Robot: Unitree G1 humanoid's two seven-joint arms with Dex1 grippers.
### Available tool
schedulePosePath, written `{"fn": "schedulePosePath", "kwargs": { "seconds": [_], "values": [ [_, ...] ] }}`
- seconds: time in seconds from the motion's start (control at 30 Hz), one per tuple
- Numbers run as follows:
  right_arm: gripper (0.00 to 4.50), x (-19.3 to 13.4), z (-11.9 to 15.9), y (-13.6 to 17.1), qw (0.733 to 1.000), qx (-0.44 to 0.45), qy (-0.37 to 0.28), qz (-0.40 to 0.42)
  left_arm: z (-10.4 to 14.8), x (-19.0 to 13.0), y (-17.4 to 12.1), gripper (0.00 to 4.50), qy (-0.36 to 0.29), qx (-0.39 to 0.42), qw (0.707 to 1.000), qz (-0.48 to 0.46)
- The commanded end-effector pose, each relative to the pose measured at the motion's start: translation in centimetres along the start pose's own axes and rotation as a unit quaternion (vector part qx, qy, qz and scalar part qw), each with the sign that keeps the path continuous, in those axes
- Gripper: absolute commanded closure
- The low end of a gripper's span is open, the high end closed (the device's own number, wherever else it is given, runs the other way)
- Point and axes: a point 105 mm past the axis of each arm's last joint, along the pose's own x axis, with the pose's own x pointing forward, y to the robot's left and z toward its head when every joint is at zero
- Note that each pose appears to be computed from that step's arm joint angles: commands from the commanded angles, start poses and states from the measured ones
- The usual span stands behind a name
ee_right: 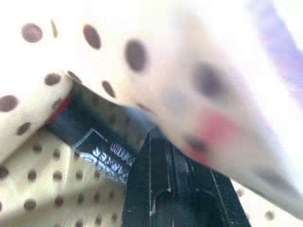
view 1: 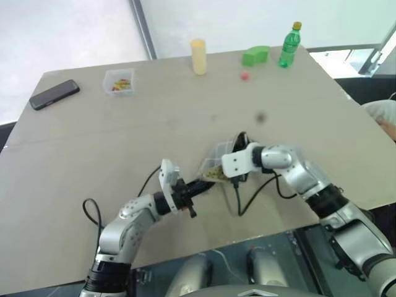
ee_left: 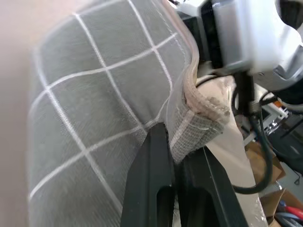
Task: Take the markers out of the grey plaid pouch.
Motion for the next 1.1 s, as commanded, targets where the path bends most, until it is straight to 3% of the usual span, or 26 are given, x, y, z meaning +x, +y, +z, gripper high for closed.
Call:
{"fn": "schedulePosePath", "kwargs": {
  "seconds": [0.03, 0.27, 0.57, 0.7, 0.87, 1.1],
  "values": [
    [4.43, -3.1, 1.9, -1.4, 0.999, 0.029, -0.033, -0.007, 1.7, -0.8, 1.4, 4.50, -0.029, 0.006, 0.999, 0.027],
    [4.43, -5.1, 2.4, -1.2, 0.997, 0.068, -0.027, 0.007, 2.4, -0.9, 2.3, 4.50, -0.029, -0.002, 1.000, 0.004],
    [4.43, -5.0, 1.0, -0.7, 0.997, 0.050, 0.027, 0.048, 3.1, -1.2, 0.7, 4.50, -0.037, -0.079, 0.994, -0.070],
    [2.62, -3.5, 0.3, -0.6, 0.996, 0.003, 0.053, 0.070, 3.1, -1.3, 0.4, 4.50, -0.042, -0.136, 0.986, -0.088],
    [2.62, -3.0, 0.2, 0.2, 0.986, -0.020, 0.078, 0.144, 4.3, -1.5, 0.5, 4.50, -0.058, -0.204, 0.972, -0.104],
    [2.62, -7.1, 0.7, -0.7, 0.972, -0.011, 0.146, 0.186, 5.3, -1.8, -0.3, 4.50, -0.050, -0.282, 0.947, -0.147]
  ]
}}
